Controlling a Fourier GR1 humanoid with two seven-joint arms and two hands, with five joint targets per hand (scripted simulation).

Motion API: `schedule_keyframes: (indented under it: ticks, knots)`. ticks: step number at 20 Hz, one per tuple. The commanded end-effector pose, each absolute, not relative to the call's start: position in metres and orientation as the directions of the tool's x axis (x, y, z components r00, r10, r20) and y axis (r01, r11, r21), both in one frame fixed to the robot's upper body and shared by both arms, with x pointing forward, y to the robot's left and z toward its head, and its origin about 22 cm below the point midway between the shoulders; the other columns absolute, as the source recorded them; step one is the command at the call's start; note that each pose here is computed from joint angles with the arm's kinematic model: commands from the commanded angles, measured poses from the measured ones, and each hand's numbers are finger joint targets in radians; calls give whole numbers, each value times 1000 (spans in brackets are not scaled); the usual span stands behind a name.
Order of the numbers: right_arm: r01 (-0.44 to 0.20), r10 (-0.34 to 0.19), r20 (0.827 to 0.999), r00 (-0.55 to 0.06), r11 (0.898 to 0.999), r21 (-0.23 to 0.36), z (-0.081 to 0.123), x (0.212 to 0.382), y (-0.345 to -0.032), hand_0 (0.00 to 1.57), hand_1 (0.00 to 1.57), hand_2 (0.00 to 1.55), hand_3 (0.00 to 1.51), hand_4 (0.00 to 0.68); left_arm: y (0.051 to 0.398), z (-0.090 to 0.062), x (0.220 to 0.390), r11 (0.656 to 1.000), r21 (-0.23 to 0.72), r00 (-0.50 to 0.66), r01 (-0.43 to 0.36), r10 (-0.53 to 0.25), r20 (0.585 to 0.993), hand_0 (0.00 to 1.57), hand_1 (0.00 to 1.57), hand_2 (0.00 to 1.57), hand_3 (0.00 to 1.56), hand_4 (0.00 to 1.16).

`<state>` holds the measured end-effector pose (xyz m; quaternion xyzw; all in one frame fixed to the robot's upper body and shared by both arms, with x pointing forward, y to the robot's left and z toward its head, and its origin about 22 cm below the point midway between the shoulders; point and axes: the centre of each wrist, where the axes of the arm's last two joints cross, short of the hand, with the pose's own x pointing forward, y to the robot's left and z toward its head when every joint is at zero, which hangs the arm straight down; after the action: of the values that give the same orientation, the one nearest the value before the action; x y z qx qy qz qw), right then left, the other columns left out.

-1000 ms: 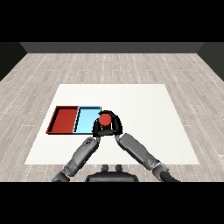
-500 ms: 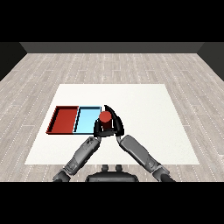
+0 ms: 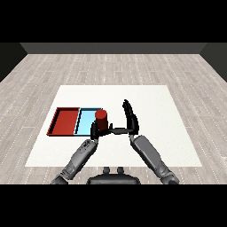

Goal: Pick the red can and put it in the red box

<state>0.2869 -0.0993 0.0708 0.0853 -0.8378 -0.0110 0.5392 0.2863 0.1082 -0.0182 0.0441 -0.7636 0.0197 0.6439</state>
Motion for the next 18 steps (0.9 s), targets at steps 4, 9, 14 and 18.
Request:
schedule_keyframes:
  ticks: [4,9,14,18]
  knots:
    - [-77,-142,864,-484,990,119,72,263,-158,0,0,0,0,0,132,-10,305,976,132,-214,-174,-168,962,1571,1571,1571,1482,1130]
    - [52,-64,911,-408,994,93,49,246,-207,0,0,0,0,0,204,13,327,926,248,-216,-284,-314,924,1571,1571,1564,1467,1123]
    - [111,-34,923,-384,990,82,29,222,-249,0,0,0,0,0,279,-1,319,866,343,-79,-365,-396,915,1571,1571,1555,1465,1116]
    - [168,55,940,-336,986,2,28,236,-249,0,0,0,0,0,316,20,327,845,352,-26,-403,-395,918,1571,1571,1571,1491,1124]
